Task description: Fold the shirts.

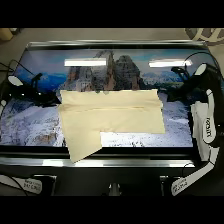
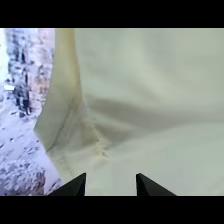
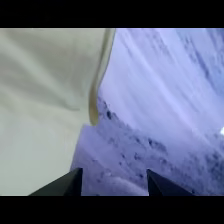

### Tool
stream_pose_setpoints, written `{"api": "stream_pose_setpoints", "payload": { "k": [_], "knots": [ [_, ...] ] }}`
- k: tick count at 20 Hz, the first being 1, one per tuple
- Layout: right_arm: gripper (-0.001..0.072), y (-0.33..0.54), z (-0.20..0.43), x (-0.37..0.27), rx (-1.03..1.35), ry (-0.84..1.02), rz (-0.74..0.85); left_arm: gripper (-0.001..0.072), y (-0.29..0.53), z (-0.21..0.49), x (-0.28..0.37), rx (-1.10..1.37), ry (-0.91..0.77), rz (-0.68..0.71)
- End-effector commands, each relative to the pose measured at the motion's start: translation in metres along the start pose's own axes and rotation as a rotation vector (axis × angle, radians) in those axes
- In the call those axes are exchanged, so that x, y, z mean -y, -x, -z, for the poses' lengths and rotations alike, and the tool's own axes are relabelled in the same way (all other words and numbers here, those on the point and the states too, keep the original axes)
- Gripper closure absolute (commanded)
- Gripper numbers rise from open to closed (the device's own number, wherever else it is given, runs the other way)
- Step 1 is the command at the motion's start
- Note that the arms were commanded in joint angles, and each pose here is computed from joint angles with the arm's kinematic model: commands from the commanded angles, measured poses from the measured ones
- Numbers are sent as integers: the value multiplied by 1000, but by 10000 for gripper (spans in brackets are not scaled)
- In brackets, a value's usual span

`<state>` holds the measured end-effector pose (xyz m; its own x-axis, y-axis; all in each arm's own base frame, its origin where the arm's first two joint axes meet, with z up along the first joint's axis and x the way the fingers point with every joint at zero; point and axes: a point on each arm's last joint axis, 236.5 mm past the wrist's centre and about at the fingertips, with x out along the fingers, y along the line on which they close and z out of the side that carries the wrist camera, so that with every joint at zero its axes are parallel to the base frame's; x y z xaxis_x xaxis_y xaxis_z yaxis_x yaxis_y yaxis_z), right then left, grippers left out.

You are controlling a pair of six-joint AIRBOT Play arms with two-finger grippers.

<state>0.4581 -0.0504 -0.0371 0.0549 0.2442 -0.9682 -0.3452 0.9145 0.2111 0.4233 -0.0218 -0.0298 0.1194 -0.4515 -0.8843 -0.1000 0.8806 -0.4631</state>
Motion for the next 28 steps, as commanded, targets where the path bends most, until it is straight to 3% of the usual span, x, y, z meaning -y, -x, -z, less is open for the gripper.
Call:
{"api": "stream_pose_setpoints", "payload": {
  "k": [1,8,12,18,20,21,22,24,28],
  "knots": [
    [305,20,55,-19,-131,-61,-129,321,21,41,-2,-76,47,25],
    [306,-8,103,-53,-148,-61,-172,300,-39,187,-11,-165,132,49],
    [308,-8,101,-53,-140,-62,-171,300,-69,210,-9,-165,176,78],
    [323,-11,101,-53,-137,-62,-170,302,-83,192,-1,-79,142,56],
    [274,-20,115,-61,-169,-73,-199,360,-85,193,3,-82,127,53],
    [270,-28,126,-66,-192,-85,-212,493,-85,193,3,-84,125,54],
    [233,-37,138,-72,-217,-98,-228,579,-85,193,3,-83,124,54],
    [211,-54,152,-79,-238,-120,-251,673,-85,193,4,-83,114,56],
    [224,-68,140,-89,-164,-167,-288,673,-85,195,5,-90,112,58]
  ]
}}
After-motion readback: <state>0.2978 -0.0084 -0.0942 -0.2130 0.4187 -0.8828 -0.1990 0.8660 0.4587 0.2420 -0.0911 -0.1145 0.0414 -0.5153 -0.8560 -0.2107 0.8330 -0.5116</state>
